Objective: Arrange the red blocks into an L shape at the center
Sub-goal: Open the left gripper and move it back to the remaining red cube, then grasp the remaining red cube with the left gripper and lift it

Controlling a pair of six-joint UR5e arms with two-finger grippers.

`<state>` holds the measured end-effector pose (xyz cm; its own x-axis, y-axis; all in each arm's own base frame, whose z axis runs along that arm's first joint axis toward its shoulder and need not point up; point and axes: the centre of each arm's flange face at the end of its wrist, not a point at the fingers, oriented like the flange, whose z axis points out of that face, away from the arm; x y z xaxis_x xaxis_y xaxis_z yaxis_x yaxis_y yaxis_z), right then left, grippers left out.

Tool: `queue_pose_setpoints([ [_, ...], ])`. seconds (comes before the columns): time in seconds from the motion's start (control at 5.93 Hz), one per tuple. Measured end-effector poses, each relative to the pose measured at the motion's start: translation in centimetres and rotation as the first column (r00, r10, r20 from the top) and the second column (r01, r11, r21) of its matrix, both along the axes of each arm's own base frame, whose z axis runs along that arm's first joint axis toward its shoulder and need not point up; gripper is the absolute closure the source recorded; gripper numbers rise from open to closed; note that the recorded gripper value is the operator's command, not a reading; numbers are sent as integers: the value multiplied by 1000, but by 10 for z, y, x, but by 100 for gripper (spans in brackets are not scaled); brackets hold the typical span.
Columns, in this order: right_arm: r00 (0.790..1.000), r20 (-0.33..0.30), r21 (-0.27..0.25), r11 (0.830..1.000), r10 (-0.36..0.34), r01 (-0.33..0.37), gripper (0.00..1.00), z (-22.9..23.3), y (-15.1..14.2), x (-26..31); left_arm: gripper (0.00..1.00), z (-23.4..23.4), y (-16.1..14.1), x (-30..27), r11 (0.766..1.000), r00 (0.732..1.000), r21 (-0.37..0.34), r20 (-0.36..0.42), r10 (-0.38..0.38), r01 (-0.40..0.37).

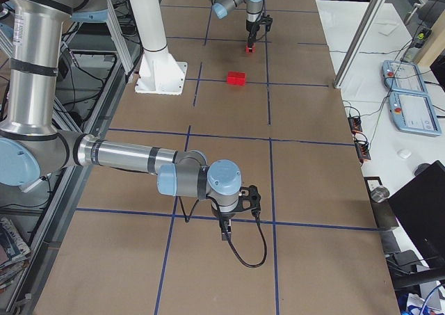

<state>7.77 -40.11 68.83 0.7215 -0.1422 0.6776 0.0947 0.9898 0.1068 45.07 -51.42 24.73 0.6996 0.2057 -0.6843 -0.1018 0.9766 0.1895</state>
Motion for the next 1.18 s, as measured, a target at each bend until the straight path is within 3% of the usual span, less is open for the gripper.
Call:
queue_pose_setpoints([
  [0.34, 1000, 2, 0, 1000, 0, 0, 0, 0, 0, 0, 0, 64, -14, -48, 1000, 1000, 14, 4, 15, -15],
  [1.18, 1000, 2, -2, 1000, -1, 1, 0, 0, 0, -1, 0, 105, 5, -14, 997, 997, -32, 40, 66, -65],
])
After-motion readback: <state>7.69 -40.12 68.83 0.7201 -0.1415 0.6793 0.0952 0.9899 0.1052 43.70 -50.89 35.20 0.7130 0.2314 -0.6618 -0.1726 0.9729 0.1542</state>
